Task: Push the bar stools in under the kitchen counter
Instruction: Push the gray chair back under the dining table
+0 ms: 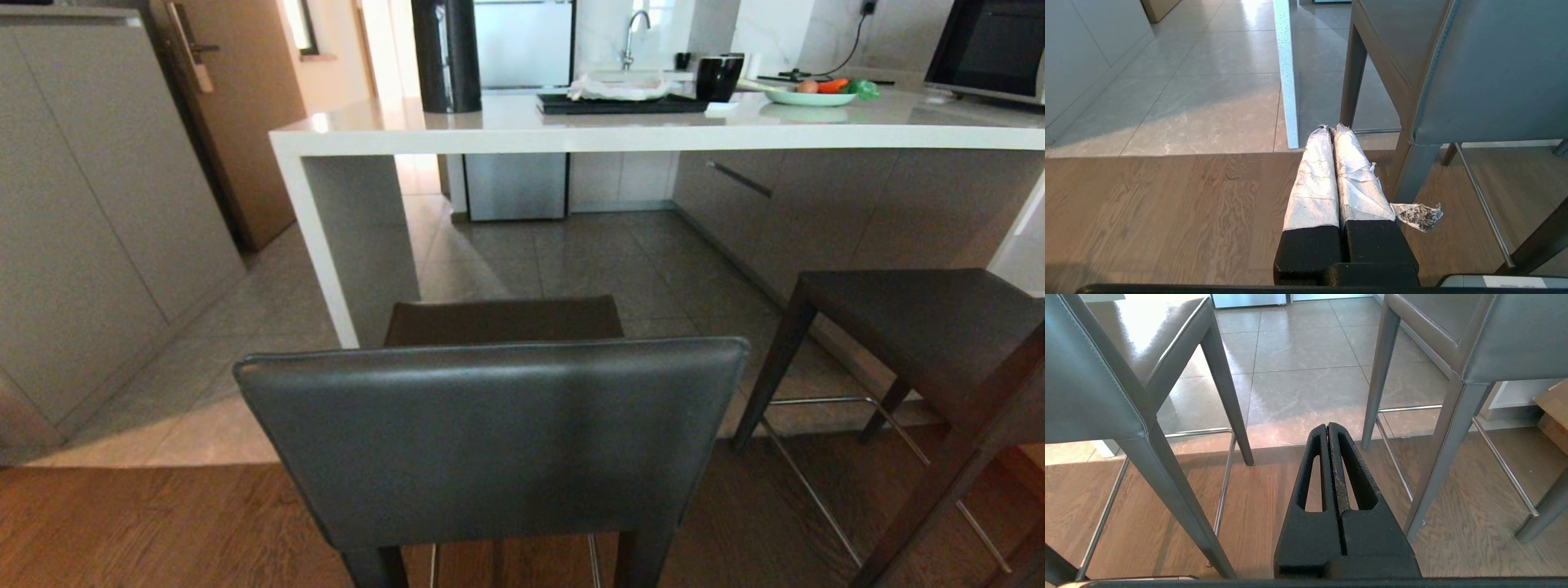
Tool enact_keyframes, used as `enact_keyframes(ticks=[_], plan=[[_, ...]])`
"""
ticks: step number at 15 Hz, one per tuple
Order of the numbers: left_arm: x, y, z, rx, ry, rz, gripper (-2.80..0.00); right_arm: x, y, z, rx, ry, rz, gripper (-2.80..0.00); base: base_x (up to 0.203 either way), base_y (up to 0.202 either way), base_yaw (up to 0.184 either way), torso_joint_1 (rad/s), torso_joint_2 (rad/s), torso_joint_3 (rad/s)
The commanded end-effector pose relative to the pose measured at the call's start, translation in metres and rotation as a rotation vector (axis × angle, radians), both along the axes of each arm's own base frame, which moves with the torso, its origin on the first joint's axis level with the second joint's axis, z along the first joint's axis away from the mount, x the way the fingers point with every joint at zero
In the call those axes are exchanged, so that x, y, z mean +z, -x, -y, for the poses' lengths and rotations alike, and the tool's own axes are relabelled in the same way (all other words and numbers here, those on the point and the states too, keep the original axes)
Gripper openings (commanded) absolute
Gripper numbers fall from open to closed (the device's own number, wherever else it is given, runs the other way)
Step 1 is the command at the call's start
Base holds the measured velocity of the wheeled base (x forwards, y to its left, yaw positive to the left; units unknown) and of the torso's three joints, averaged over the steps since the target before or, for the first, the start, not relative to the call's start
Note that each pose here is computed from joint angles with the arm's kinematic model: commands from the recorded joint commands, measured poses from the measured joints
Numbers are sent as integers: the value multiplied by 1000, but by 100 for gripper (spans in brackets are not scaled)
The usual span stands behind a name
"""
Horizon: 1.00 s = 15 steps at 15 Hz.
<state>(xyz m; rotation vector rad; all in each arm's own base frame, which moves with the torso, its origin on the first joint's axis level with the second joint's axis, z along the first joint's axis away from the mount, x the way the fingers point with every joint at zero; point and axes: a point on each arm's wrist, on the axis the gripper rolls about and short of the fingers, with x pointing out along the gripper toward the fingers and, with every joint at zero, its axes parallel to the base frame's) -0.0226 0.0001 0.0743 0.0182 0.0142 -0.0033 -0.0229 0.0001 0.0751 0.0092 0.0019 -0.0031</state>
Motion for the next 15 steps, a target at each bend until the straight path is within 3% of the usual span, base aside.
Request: enact_keyframes(ticks=[1,15], plan=[[0,0,0,0,0,-1,-280,0,0,0,0,0,-1,-280,0,0,0,0,0,0],[0,0,0,0,7,-1,-280,0,0,0,0,0,-1,-280,0,0,0,0,0,0]])
